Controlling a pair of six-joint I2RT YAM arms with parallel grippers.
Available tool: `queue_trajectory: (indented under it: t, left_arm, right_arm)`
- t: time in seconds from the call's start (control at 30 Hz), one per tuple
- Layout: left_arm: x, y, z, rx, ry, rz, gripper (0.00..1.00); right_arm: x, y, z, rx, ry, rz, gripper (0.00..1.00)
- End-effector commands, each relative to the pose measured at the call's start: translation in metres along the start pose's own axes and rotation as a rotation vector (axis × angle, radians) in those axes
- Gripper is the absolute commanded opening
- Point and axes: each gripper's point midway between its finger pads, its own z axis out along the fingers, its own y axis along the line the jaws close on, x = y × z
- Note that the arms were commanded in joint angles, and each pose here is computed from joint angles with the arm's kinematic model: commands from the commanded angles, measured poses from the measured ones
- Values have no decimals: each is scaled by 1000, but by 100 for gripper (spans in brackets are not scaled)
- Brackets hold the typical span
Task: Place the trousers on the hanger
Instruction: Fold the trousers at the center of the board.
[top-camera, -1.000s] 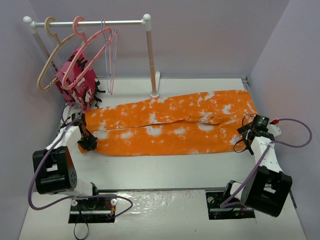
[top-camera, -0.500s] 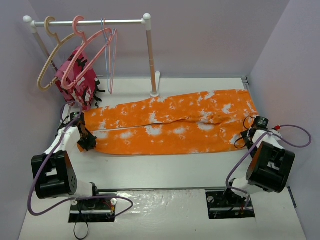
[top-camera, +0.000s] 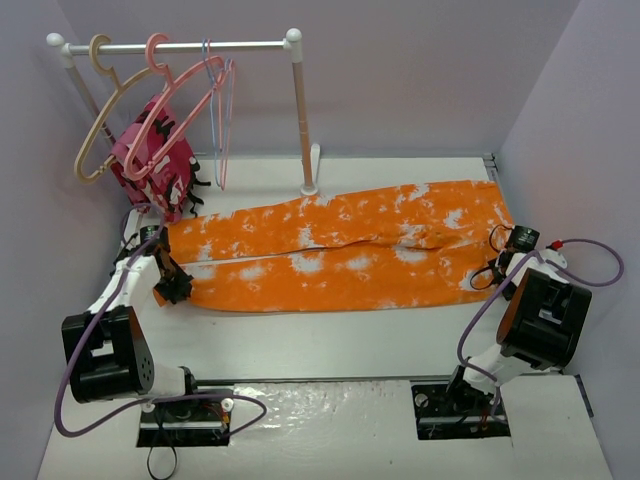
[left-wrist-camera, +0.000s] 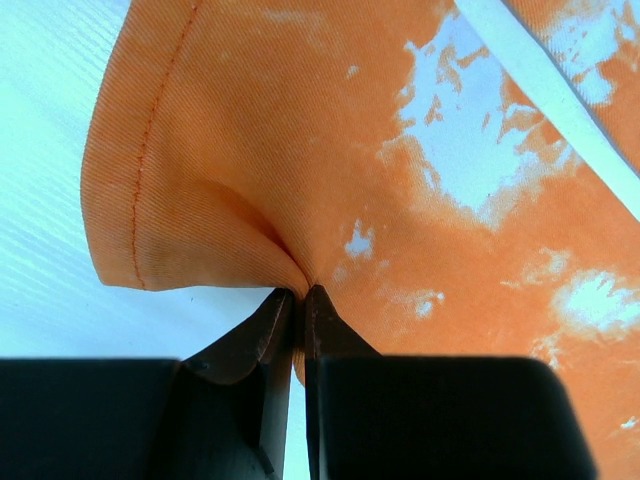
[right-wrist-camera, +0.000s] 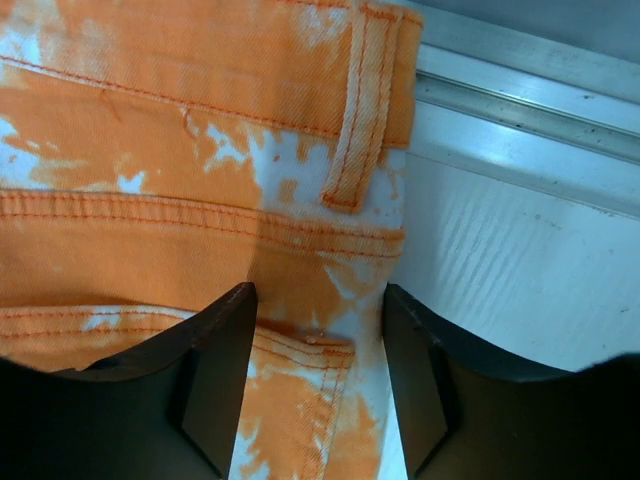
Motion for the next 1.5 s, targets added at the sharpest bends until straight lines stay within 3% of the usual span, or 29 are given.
queue_trajectory:
  t: [0.0, 0.07, 0.13, 0.37, 0.53, 0.73, 0.93, 1.2, 1.47]
  left_arm:
    - [-28, -1, -21, -2, -120, 6, 0]
    - [-28, -1, -23, 1, -124, 5, 0]
    - [-32, -4, -30, 18, -140, 0, 0]
    - [-53, 5, -73, 10, -255, -62, 0]
    - [-46, 20, -92, -16, -301, -97, 0]
    - [-41, 56, -122, -151, -386, -108, 0]
    - [-65, 67, -174, -243, -559, -51, 0]
    - [-112, 14, -159, -186, -549, 36, 0]
    - [-135, -14, -131, -183, -510, 61, 0]
  right_arm:
    - [22, -10, 8, 21, 77, -21, 26]
    - [23, -9, 6, 10, 81, -22, 4]
    - [16, -6, -1, -10, 61, -10, 0]
    - [-52, 6, -74, -94, -117, 31, 0]
    - [-88, -15, -126, -105, -228, 62, 0]
    - [-97, -34, -165, -40, -302, -1, 0]
    - [-128, -28, -225, -44, -485, -104, 0]
    - [-145, 36, -214, -118, -431, -190, 0]
    - [-131, 51, -174, -101, -371, -221, 0]
